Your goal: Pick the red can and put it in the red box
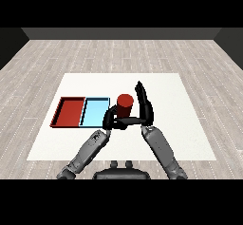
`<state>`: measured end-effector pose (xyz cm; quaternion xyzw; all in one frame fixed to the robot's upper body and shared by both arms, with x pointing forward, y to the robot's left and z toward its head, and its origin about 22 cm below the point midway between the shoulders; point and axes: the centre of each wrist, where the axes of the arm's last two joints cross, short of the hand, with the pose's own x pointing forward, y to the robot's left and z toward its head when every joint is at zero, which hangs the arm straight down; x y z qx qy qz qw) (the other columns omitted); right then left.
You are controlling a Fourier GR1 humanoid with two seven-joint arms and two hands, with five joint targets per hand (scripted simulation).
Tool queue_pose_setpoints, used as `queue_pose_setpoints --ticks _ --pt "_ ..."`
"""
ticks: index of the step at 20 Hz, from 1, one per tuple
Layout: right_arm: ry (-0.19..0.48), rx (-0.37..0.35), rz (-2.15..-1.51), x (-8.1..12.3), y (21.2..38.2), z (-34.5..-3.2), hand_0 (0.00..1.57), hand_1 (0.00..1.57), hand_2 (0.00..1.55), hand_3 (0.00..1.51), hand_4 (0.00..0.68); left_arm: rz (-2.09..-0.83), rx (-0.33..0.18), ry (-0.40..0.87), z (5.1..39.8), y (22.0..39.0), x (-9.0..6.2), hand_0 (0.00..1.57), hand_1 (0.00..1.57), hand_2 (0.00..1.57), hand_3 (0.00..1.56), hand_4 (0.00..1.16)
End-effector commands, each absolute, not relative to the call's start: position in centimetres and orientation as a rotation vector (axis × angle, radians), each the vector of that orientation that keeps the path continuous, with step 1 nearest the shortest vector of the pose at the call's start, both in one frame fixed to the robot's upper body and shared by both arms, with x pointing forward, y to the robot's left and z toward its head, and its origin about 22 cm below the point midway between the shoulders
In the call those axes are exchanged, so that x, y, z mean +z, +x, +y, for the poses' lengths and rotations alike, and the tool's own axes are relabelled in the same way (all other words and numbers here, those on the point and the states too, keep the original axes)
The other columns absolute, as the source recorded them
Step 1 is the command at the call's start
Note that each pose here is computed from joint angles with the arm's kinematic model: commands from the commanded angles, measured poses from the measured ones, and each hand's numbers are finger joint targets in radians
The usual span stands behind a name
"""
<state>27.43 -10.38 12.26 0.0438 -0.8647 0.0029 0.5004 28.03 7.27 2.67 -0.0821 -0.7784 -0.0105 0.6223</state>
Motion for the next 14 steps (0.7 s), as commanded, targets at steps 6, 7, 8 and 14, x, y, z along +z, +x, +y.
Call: queue_pose_setpoints --ticks 6,7,8,14 --pt "0.069 -0.082 -2.164 12.8 24.4 -18.2 0.00 0.00 0.00 0.00 0.000 -1.828 -0.014 -0.076 11.0 30.7 4.2 1.57 1.57 1.57 1.47 1.15" --pt "0.047 -0.093 -2.177 13.7 24.2 -18.3 0.00 0.00 0.00 0.00 0.000 -1.809 -0.007 -0.073 12.0 29.7 2.8 1.57 1.57 1.57 1.47 1.15" --pt "0.021 -0.068 -2.169 12.2 22.1 -19.4 0.00 0.00 0.00 0.00 0.000 -1.825 -0.017 -0.042 13.1 30.4 4.1 1.57 1.57 1.57 1.47 1.15" --pt "-0.137 -0.127 -2.077 8.4 21.3 -23.8 0.00 0.00 0.00 0.00 0.000 -1.822 -0.022 0.112 19.1 32.6 6.8 1.57 1.57 1.57 1.46 1.12"
